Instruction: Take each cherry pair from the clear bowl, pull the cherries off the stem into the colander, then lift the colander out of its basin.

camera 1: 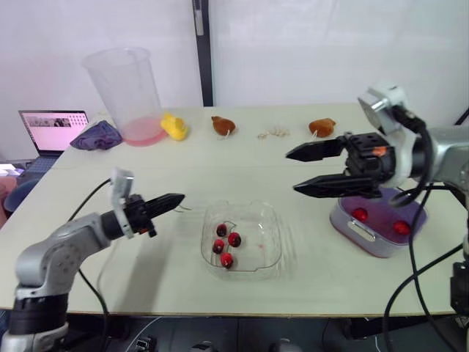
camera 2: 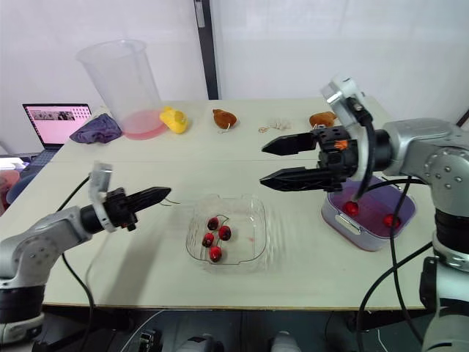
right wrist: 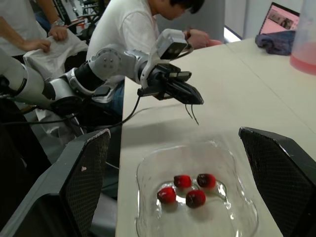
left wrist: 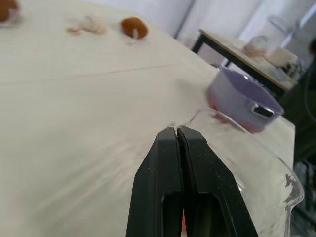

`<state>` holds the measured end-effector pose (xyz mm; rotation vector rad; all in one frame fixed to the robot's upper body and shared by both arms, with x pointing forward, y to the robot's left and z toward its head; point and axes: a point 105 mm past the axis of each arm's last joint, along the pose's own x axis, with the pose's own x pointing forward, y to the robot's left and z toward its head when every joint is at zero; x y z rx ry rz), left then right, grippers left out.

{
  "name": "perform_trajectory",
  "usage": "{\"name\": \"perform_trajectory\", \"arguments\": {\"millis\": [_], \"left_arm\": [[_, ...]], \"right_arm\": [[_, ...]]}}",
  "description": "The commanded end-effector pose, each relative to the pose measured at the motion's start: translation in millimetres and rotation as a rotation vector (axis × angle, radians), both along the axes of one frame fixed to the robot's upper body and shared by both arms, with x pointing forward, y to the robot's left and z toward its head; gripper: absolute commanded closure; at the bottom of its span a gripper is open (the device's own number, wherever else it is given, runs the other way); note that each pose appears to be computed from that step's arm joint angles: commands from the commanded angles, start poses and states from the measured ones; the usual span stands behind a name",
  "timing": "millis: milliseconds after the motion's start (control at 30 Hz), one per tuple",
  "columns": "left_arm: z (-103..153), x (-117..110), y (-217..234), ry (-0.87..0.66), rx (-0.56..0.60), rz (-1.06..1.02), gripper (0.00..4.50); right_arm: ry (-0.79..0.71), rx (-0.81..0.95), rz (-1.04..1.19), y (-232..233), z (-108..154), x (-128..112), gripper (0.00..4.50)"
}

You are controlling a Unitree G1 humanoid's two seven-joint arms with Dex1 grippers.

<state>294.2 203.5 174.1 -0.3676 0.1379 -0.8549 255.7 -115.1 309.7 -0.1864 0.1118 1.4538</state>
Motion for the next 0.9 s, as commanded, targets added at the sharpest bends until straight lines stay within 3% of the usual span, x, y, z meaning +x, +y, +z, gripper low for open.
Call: {"name": "perform_trajectory", "arguments": {"millis": [33,233,333,467,567,667,900], "left_arm": [[-23,-5,36,0.136,-0.072,0.163,4.50],[-60,-11,73,0.314,-0.112,0.373,4.50],[-67,-14,84,0.360,-0.142,0.429,4.50],[-82,-21,96,0.424,-0.135,0.478,3.15],[-89,-19,113,0.439,-0.142,0.552,1.61],[-80,-16,118,0.375,-0.145,0.558,0.13],[-17,-5,102,0.033,-0.122,0.464,0.05]], "right_arm": [[-0.060,-0.004,-0.028,12,-2,5,0.02],[-0.034,-0.047,-0.033,27,-22,9,0.02],[-0.034,-0.086,-0.081,27,-29,18,0.02],[-0.067,-0.162,-0.122,22,-41,25,0.00],[-0.068,-0.184,-0.132,18,-45,28,0.00],[-0.073,-0.186,-0.131,17,-45,29,0.00],[-0.078,-0.185,-0.150,11,-43,27,0.00]]}}
